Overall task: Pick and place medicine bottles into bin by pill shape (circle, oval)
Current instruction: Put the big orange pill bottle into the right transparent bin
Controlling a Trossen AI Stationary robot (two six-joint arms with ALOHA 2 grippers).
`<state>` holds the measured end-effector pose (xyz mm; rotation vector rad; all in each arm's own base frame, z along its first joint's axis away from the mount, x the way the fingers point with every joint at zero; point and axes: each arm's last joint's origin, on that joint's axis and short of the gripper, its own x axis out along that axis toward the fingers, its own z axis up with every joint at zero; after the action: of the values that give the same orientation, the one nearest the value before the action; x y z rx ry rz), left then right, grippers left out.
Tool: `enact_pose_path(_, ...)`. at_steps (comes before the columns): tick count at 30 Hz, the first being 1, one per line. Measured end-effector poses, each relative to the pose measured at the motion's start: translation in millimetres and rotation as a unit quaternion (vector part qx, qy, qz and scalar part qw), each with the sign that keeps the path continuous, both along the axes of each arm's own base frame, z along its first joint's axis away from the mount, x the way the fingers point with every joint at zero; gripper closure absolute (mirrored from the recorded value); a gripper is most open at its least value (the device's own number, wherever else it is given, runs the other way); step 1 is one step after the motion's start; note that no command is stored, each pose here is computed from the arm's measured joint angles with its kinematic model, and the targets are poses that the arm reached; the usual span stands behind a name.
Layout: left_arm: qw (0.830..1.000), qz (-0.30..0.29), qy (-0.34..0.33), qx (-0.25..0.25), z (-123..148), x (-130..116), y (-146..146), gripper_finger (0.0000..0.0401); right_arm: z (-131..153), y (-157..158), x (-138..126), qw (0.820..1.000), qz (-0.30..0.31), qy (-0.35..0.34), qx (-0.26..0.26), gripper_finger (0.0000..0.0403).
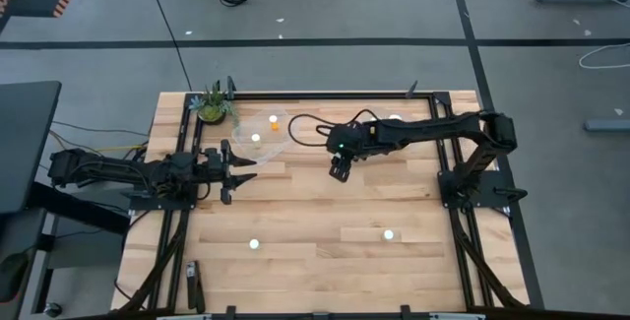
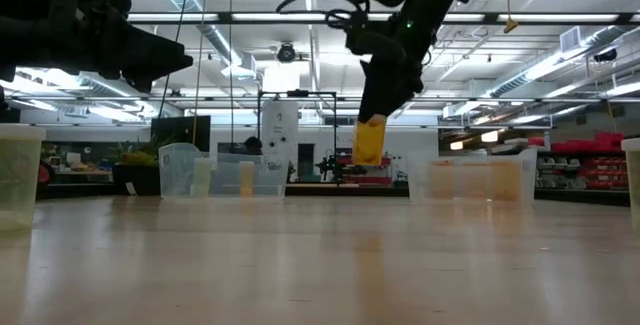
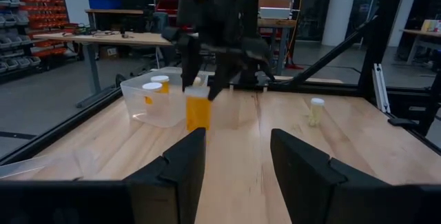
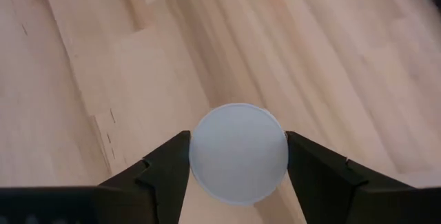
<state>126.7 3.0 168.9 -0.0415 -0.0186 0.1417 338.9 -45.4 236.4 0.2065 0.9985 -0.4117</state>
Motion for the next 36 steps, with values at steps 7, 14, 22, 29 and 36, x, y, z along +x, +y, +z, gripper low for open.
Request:
enact_pose_path(7, 1.000, 0.000, 0.000, 0.000, 0, 0, 0, 0.0229, 25, 1, -20, 0.999, -0.033, -0.011, -0.007, 0.0173)
enact_pose_path(14, 1.000, 0.000, 0.000, 0.000, 0, 0, 0, 0.0229, 38, 1, -41, 0.997, -0.069, 0.015, -0.013, 0.0173)
enact_pose_path(22, 1.000, 0.000, 0.000, 0.000, 0, 0, 0, 0.0229, 37, -15, -60, 0.986, -0.150, 0.065, -0.032, 0.0173)
enact_pose_path(29, 1.000, 0.000, -0.001, 0.000, 0, 0, 0, 0.0229, 24, -30, -69, 0.975, -0.198, 0.090, -0.041, 0.0173)
enact_pose_path(36, 1.000, 0.000, -0.001, 0.000, 0, 0, 0, 0.0229, 8, -43, -81, 0.963, -0.237, 0.122, -0.045, 0.0173)
